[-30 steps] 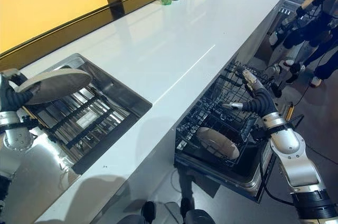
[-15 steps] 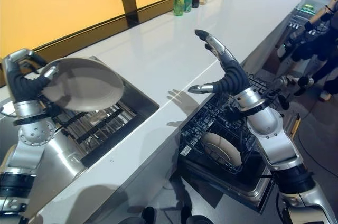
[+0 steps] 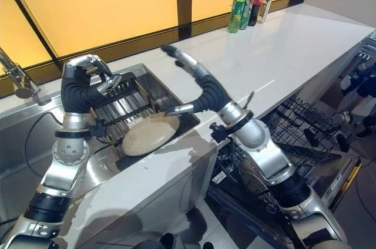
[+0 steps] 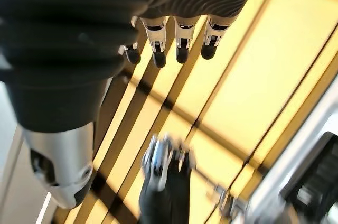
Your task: Pick up plates and place into dishwasher.
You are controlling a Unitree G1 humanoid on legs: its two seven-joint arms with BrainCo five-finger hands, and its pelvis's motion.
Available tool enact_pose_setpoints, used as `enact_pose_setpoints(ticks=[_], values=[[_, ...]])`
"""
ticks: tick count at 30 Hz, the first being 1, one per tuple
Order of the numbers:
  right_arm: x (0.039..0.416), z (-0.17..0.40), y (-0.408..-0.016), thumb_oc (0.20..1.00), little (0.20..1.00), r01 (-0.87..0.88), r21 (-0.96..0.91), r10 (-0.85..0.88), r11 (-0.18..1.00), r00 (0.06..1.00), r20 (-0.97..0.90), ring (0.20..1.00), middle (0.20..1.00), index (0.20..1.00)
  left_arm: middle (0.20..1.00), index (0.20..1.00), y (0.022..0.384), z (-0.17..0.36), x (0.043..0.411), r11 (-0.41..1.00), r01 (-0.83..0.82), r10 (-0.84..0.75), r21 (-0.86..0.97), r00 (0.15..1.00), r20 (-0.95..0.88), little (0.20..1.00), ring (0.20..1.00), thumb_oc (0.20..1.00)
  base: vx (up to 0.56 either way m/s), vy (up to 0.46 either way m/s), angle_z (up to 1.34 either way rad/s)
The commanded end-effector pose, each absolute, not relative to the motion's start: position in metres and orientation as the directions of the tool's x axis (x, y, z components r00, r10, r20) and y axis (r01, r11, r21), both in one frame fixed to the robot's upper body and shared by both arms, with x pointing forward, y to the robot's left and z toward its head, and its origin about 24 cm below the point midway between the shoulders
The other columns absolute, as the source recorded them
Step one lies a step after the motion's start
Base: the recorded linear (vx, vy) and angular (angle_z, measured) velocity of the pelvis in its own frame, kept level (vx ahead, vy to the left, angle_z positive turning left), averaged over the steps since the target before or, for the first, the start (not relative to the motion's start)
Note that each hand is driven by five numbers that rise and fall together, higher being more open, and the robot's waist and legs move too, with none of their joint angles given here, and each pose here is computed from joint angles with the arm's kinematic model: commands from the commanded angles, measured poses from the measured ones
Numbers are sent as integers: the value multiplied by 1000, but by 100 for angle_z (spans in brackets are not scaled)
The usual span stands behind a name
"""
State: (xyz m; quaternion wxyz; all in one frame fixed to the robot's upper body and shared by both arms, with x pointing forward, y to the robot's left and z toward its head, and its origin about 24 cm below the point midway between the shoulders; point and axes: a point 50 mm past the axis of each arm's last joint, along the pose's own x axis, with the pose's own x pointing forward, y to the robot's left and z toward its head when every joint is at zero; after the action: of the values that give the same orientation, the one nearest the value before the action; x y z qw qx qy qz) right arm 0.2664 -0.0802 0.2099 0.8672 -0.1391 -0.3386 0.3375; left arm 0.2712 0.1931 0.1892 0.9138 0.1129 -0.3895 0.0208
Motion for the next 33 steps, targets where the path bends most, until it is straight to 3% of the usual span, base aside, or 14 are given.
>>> enact_pose_setpoints(ticks=[1,6,11,17,18,19,20,26,33], values=[[259,232,-59,1000,1000,-536,-437,682,722,451,575,1000,1000,1000,200,200,164,206,270,994,-3,-87,113,616,783,200,200,200,-24,-18,6],[254,232,-42,1000,1000,-567,-478,734,671,413,539,1000,1000,1000,200,200,149,207,268,990,39,-131,136,613,779,200,200,200,-1,-5,5],[257,229,-47,1000,1000,-569,-463,727,680,438,529,1000,1000,1000,200,200,154,205,272,983,-7,-138,185,642,755,200,200,200,0,0,0],[258,224,-52,1000,1000,-565,-473,732,676,447,513,1000,1000,1000,200,200,165,195,280,915,-92,-214,392,713,668,200,200,200,6,2,0],[258,223,-55,1000,1000,-561,-470,728,681,457,511,1000,1000,1000,244,244,171,195,282,891,-136,-214,434,716,664,244,244,244,36,11,0],[259,222,-58,1000,1000,-557,-467,724,687,466,509,1000,1000,1000,529,529,176,194,283,867,-167,-214,470,727,653,529,529,529,34,10,0],[260,222,-59,1000,1000,-554,-467,722,690,471,508,1000,1000,1000,1000,1000,181,194,285,849,-190,-211,494,734,645,1000,1000,1000,0,0,0],[265,216,-73,1000,1000,-532,-459,702,712,515,491,1000,1000,1000,1000,1000,236,202,289,678,-445,-87,585,742,665,1000,1000,1000,0,0,0],[266,212,-89,1000,1000,-500,-444,669,743,567,481,1000,1000,1000,1000,1000,276,209,282,517,-556,-12,651,756,655,1000,1000,1000,4,4,0]])
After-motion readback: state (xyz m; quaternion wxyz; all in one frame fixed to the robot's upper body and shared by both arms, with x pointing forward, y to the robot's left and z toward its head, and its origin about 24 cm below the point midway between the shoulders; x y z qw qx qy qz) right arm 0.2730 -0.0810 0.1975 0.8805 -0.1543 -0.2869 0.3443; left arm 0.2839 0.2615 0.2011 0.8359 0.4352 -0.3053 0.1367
